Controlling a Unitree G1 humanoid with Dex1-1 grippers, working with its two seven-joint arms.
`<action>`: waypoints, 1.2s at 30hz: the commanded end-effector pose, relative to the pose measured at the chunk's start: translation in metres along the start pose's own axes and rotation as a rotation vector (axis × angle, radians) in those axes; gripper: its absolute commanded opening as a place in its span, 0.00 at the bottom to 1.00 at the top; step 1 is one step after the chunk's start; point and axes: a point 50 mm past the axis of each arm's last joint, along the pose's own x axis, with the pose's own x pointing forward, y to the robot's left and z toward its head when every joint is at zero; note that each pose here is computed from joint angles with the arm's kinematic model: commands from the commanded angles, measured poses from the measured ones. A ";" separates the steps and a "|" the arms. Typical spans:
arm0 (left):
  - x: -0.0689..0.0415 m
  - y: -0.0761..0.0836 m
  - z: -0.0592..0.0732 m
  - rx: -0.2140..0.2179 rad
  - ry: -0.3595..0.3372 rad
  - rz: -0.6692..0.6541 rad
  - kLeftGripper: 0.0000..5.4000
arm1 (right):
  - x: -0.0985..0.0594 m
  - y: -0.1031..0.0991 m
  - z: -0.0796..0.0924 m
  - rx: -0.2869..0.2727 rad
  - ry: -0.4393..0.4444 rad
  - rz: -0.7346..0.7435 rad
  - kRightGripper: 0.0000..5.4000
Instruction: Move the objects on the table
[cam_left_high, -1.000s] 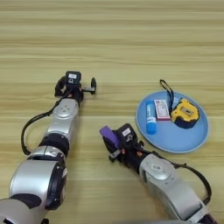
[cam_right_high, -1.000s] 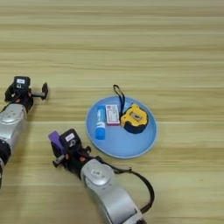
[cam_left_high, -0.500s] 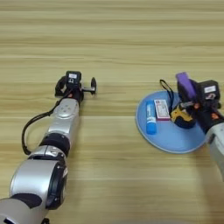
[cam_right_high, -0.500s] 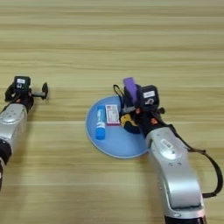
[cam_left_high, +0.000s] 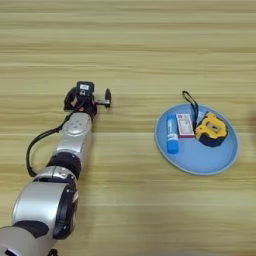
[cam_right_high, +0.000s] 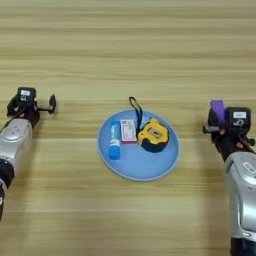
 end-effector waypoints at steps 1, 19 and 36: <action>0.003 -0.003 0.006 0.011 -0.016 -0.003 1.00 | 0.010 -0.006 -0.006 -0.010 0.020 -0.020 0.27; 0.003 -0.002 0.006 0.013 -0.017 -0.001 1.00 | 0.017 -0.008 -0.028 0.006 0.095 0.017 0.41; 0.003 -0.002 0.006 0.015 -0.017 -0.001 1.00 | 0.004 0.010 0.020 -0.022 -0.165 0.086 0.76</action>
